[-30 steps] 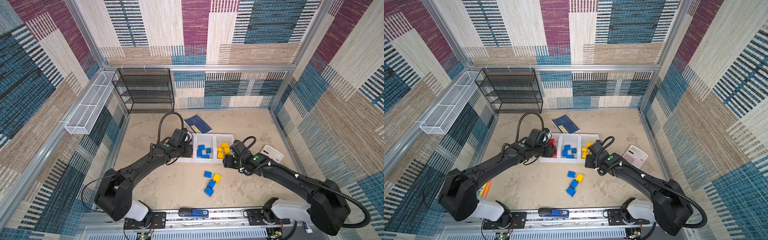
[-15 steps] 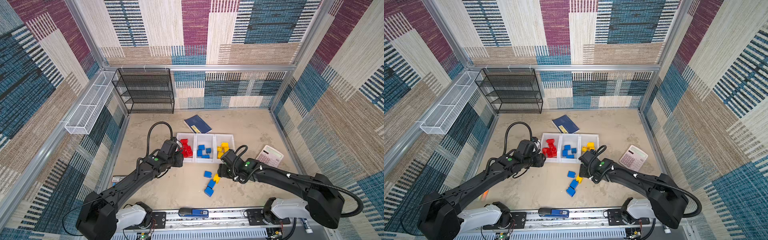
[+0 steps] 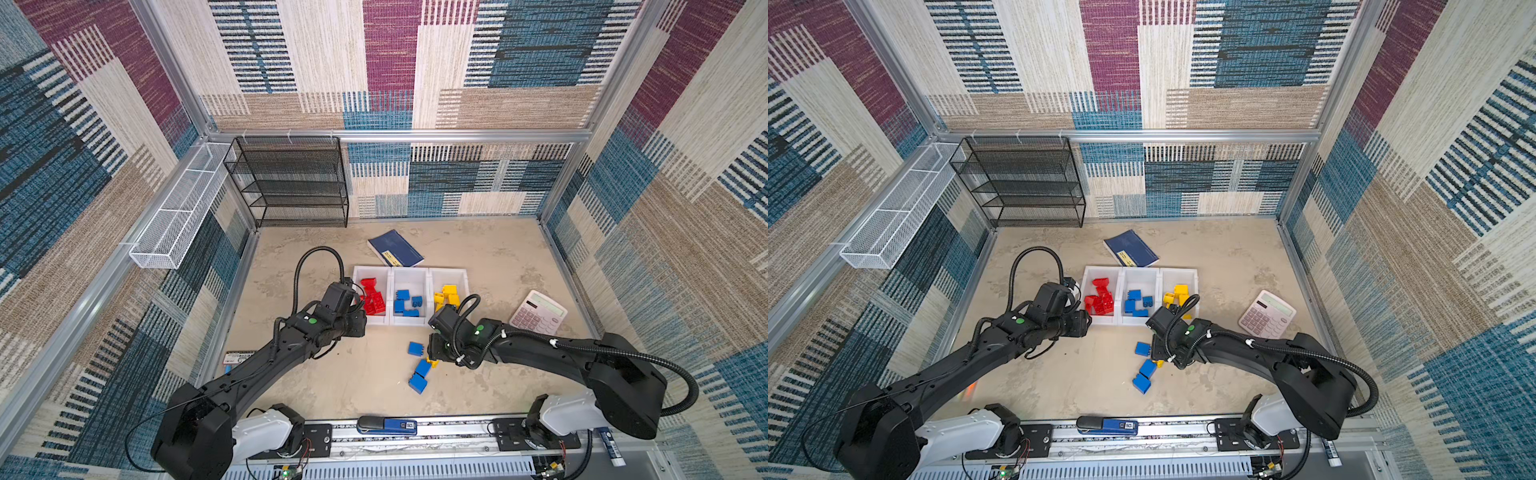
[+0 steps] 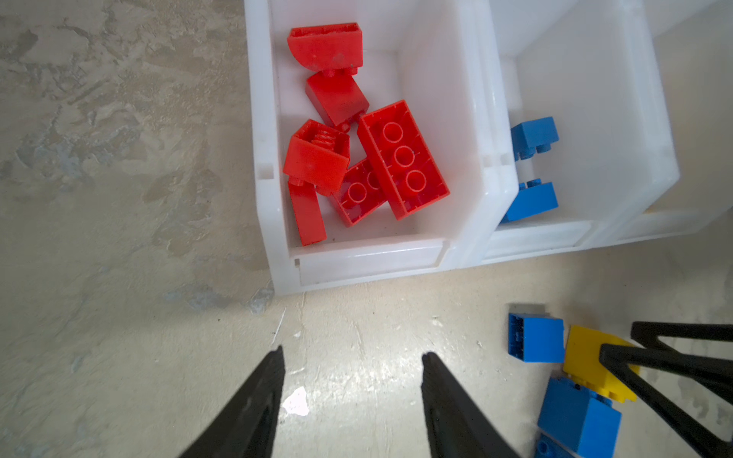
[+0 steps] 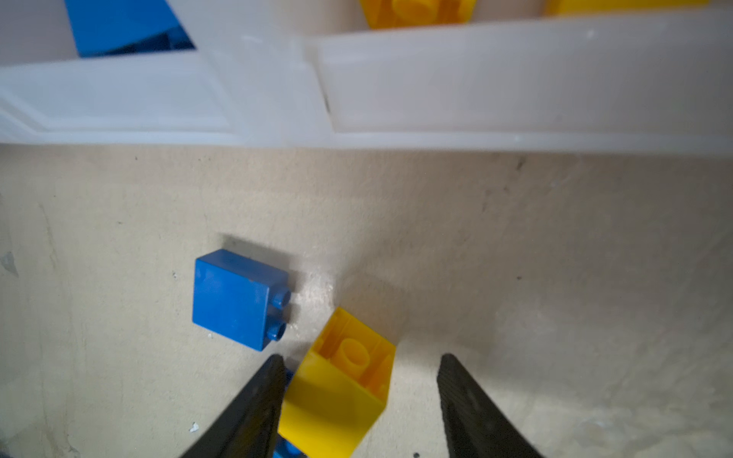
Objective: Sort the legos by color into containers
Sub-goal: 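Lower the right gripper and grasp a yellow brick in front of the bin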
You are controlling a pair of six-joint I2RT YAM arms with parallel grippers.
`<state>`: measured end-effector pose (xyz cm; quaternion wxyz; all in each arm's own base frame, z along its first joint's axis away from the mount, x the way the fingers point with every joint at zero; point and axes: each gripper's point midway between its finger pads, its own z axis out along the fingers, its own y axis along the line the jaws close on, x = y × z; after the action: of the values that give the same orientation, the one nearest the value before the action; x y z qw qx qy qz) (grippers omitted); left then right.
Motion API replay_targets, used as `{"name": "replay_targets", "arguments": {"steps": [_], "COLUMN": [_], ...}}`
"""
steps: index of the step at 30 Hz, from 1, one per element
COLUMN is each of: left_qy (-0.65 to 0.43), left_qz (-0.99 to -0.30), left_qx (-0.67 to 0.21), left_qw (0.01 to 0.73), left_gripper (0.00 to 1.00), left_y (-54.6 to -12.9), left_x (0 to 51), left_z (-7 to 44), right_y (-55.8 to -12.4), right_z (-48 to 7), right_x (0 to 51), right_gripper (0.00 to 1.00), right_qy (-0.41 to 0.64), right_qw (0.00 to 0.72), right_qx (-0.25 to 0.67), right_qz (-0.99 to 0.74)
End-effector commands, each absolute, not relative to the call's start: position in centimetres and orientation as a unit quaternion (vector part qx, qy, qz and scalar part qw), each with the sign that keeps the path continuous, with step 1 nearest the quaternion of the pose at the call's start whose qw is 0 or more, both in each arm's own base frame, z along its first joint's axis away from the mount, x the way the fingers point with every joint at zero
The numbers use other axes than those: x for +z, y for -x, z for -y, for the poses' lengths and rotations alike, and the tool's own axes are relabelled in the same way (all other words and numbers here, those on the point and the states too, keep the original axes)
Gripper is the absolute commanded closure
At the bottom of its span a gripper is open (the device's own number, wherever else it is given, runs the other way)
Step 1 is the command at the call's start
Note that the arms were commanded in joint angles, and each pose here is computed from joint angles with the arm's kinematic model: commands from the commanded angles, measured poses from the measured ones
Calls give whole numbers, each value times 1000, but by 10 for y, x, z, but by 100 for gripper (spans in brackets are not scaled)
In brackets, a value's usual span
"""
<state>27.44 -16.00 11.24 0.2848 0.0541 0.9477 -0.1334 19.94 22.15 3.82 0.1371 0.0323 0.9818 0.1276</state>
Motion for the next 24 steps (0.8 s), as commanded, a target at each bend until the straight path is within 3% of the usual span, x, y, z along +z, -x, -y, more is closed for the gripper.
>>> {"name": "replay_targets", "arguments": {"steps": [1, 9, 12, 18, 24], "left_qy": [-46, -42, -42, -42, -38], "left_qz": [-947, -947, -948, -947, -949], "left_qx": [-140, -139, -139, -138, -140], "left_qw": [285, 285, 284, 286, 281], "left_gripper": [41, 41, 41, 41, 41], "left_y": [-274, -272, -272, -272, -270], "left_x": [113, 112, 112, 113, 110], "left_z": [161, 159, 158, 158, 158], "right_y": [-197, -194, -194, -188, -180], "right_z": [-220, -216, -215, -219, -223], "right_x": [37, 40, 42, 53, 50], "right_gripper": [46, 62, 56, 33, 31], "right_qy": [-43, -46, -46, -35, -25], "right_qw": [136, 142, 143, 144, 134], "right_qx": [130, 134, 135, 141, 141], "right_qz": [-981, -980, -979, -979, -981]}}
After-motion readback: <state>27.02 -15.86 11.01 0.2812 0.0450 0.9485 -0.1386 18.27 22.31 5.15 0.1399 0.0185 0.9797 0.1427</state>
